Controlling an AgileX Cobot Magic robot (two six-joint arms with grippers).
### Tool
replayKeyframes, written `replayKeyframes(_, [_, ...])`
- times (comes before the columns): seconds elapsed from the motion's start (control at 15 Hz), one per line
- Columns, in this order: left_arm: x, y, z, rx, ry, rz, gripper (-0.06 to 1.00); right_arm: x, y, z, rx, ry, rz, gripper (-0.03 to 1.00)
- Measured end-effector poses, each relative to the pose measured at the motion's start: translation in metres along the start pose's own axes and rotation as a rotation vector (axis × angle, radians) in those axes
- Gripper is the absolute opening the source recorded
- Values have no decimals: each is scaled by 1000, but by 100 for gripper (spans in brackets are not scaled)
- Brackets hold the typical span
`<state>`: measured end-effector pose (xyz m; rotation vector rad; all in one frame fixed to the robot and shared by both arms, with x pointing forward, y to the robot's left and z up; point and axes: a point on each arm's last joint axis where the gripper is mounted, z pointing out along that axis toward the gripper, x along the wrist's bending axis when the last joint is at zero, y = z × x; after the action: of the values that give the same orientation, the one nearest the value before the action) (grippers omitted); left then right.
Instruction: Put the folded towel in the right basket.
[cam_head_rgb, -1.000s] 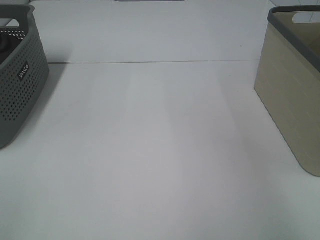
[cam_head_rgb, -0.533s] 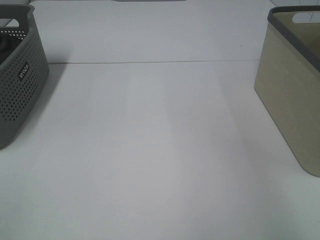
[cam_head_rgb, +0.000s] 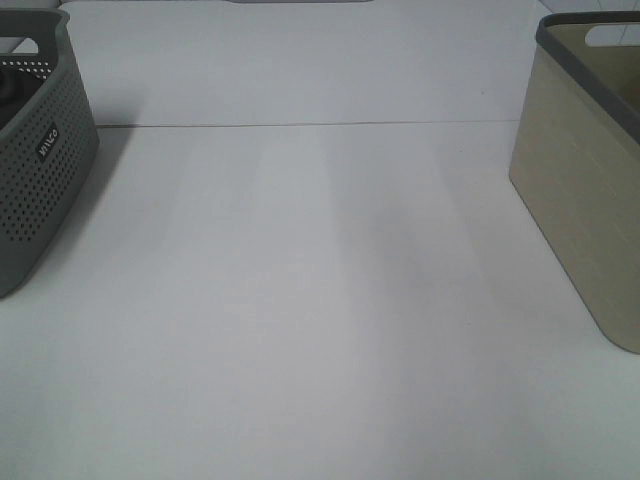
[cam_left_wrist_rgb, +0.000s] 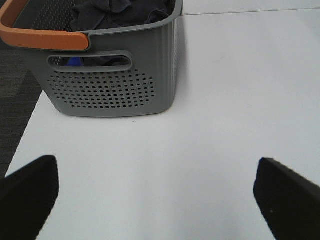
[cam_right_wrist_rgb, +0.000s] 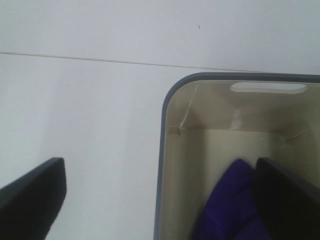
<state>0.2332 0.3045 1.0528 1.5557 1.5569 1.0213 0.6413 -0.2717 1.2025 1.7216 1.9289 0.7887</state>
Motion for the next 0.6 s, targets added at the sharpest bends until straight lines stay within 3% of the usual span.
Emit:
replayKeyframes(0.2, [0,0,0,0,0,0,99,3,-12,-55,-63,-24,-9,97])
replayKeyframes(0.33, [0,0,0,0,0,0,99,9,-39,-106,-104,-27,-5,97])
replayKeyframes(0.47, [0,0,0,0,0,0,99,16,-105,-154,-97,-26,5,97])
replayKeyframes(0.6, [0,0,0,0,0,0,99,22,-171,-194,-155,-28,0,97])
